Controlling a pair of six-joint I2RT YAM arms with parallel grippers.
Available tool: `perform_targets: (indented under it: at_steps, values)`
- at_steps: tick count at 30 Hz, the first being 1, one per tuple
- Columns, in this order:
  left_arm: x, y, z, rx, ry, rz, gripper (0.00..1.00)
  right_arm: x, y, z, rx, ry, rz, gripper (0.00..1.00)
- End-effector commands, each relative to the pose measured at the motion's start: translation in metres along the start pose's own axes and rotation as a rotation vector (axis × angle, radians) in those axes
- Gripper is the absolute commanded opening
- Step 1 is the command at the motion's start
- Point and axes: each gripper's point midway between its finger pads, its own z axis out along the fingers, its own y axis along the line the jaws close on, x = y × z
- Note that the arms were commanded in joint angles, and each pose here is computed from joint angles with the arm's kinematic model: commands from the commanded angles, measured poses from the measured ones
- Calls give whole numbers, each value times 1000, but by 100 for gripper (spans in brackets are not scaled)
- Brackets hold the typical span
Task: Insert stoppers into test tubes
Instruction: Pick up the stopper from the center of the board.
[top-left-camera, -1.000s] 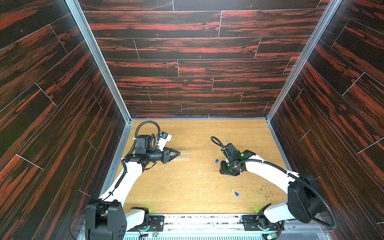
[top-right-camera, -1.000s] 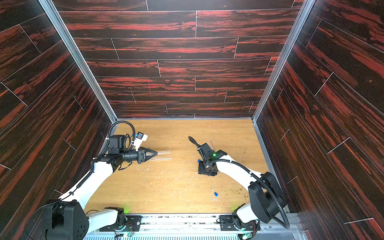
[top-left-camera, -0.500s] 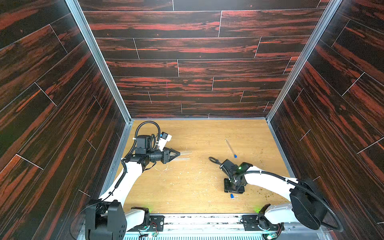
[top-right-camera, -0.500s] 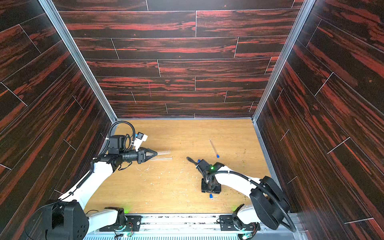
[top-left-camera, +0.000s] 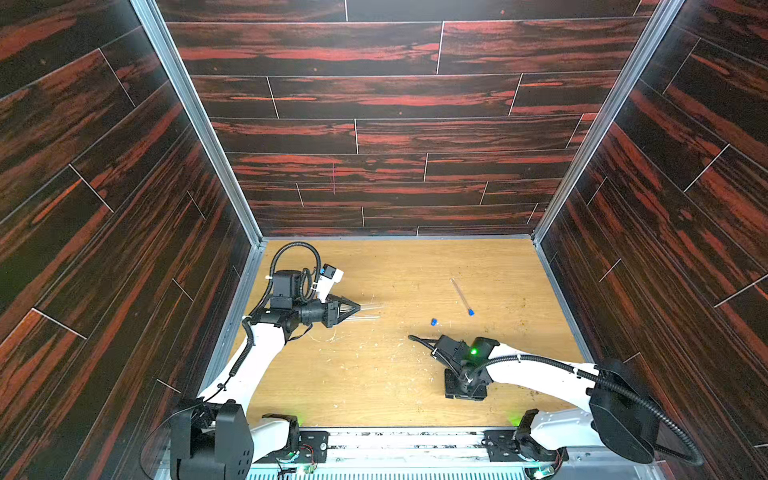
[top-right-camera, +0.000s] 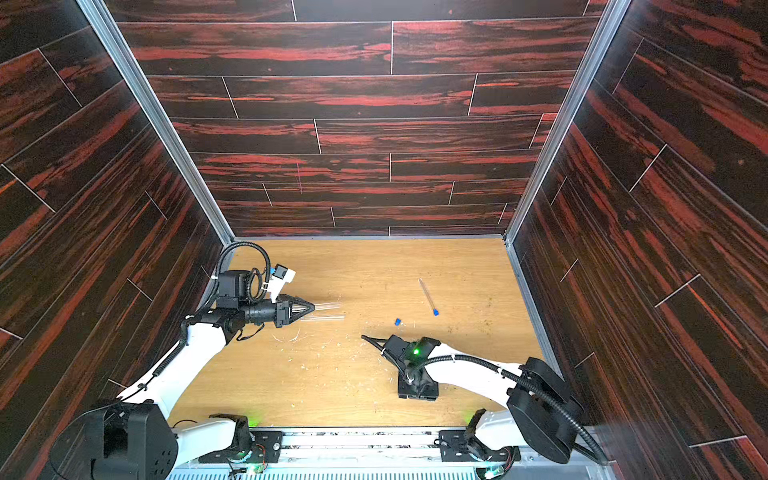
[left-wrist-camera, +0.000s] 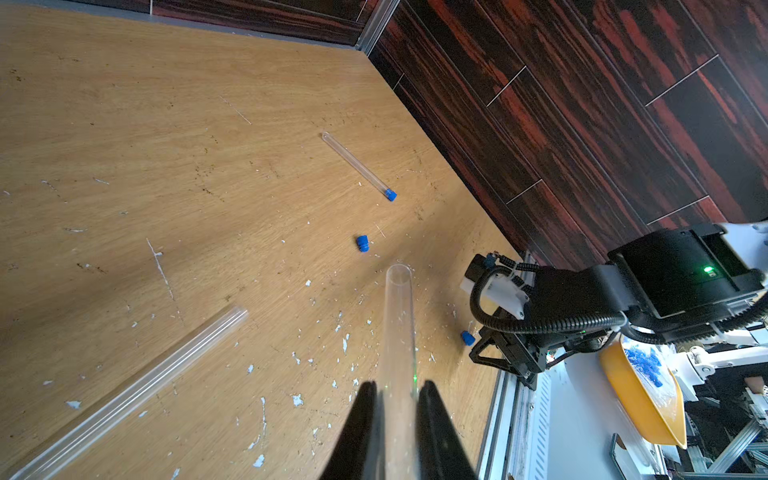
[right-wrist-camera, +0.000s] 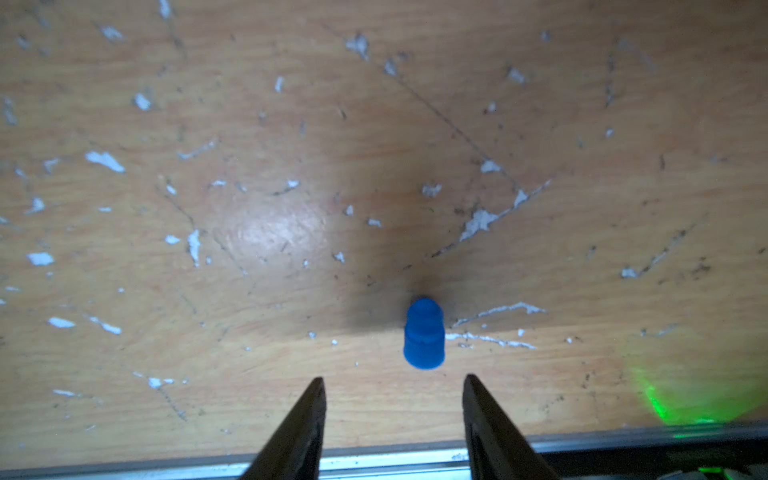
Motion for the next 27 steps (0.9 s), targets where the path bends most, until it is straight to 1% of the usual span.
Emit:
perform_targets:
  at_steps: [1,12,27]
  values:
    - [-3,-2,-2,5,-11,20,0,2,-7,2,19,-10,34,53]
    - [-3,-1,-2,1,-9,23,0,3,-7,13,21,-4,8,43]
    - [-2,-1,-2,0,-8,19,0,2,-9,19,31,0,-2,37]
